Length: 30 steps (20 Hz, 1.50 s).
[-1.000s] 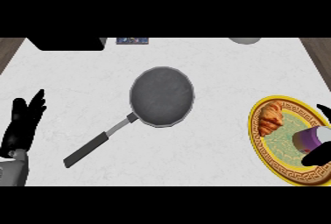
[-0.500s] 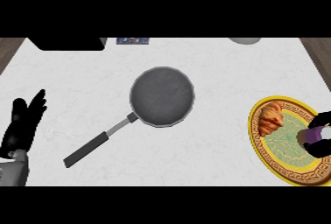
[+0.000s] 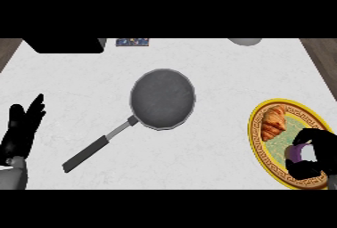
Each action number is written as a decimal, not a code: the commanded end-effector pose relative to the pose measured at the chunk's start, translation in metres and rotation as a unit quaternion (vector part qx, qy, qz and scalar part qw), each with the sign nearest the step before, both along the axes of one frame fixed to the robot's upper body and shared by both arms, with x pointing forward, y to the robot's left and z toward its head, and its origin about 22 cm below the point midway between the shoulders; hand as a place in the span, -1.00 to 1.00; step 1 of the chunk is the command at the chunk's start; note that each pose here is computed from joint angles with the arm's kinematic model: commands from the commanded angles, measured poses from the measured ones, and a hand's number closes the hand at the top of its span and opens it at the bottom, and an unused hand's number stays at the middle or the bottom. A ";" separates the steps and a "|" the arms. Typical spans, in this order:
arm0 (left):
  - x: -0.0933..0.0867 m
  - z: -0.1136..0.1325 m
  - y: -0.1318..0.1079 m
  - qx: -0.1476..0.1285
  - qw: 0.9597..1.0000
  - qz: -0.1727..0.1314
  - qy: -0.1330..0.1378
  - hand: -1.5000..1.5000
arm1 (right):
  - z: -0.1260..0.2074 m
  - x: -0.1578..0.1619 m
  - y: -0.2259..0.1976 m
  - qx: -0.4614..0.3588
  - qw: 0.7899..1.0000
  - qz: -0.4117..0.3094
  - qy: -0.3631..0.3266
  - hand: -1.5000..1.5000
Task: Pick the can from the plate and place it in the pan
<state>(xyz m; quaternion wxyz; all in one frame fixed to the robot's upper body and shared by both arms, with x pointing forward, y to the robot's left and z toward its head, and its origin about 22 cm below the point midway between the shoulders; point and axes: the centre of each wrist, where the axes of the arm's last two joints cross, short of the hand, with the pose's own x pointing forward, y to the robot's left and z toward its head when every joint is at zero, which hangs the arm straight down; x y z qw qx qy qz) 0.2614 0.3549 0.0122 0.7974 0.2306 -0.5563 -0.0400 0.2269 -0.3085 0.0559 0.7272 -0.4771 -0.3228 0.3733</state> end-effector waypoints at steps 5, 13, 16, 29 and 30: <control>-0.008 -0.002 0.018 0.004 1.000 0.014 0.006 0.00 | 0.026 -0.090 0.113 0.028 0.994 0.034 -0.098 1.00; 0.006 -0.003 -0.003 -0.003 1.000 0.004 0.001 0.00 | 0.063 -0.103 0.169 0.001 0.946 0.098 -0.308 1.00; 0.003 -0.004 0.001 0.002 1.000 -0.006 0.001 0.00 | 0.081 -0.096 0.201 0.006 0.943 0.092 -0.318 1.00; 0.021 -0.004 -0.024 -0.003 1.000 -0.020 -0.002 0.00 | 0.077 0.037 0.240 0.121 0.935 0.050 -0.330 1.00; 0.016 0.001 -0.014 -0.004 1.000 -0.008 -0.004 0.00 | 0.064 0.040 0.241 0.126 0.932 0.046 -0.337 1.00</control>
